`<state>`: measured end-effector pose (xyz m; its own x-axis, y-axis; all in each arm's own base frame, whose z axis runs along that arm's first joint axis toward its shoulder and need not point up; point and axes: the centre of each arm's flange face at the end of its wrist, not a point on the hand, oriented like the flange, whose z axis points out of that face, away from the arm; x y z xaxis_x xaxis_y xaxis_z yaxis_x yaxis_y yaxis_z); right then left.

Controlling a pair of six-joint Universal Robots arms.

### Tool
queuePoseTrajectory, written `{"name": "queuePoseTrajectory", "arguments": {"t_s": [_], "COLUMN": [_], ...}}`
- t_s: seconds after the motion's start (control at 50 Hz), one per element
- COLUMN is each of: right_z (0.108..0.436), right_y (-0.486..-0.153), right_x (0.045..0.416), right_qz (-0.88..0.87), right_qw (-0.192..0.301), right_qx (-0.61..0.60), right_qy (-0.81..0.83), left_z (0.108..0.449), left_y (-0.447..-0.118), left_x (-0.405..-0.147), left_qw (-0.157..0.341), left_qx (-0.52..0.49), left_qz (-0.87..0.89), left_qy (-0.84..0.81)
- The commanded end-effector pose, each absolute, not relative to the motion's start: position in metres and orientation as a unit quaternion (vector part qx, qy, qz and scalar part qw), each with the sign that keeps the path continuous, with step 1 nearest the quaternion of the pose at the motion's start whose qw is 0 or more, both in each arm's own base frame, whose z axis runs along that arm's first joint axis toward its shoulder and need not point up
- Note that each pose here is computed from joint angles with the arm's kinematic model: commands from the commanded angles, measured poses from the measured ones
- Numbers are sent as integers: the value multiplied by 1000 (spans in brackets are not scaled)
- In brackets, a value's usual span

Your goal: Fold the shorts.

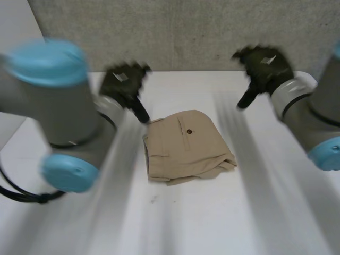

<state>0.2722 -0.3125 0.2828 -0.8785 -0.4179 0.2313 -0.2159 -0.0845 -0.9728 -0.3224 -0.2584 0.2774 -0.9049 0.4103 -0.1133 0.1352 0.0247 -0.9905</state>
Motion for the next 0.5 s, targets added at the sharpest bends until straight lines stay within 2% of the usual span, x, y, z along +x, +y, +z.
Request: {"name": "queuePoseTrajectory", "arguments": {"t_s": [0.02,0.12,0.26,0.5], "right_z": [350,345,329,334], "right_y": [-283,-262,-244,-235], "right_x": [229,217,213,217], "right_qz": [-776,-736,-678,-682], "right_qw": [33,20,22,47], "right_qx": [-115,-131,-155,-176], "right_qy": [619,664,718,708], "left_z": [349,352,343,342], "left_y": [-247,-221,-196,-204], "left_x": [-266,-242,-236,-238], "left_qw": [98,107,133,138], "left_qx": [-114,-101,-122,-118], "left_qz": [719,689,669,681], "left_qy": [-679,-709,-721,-709]}}
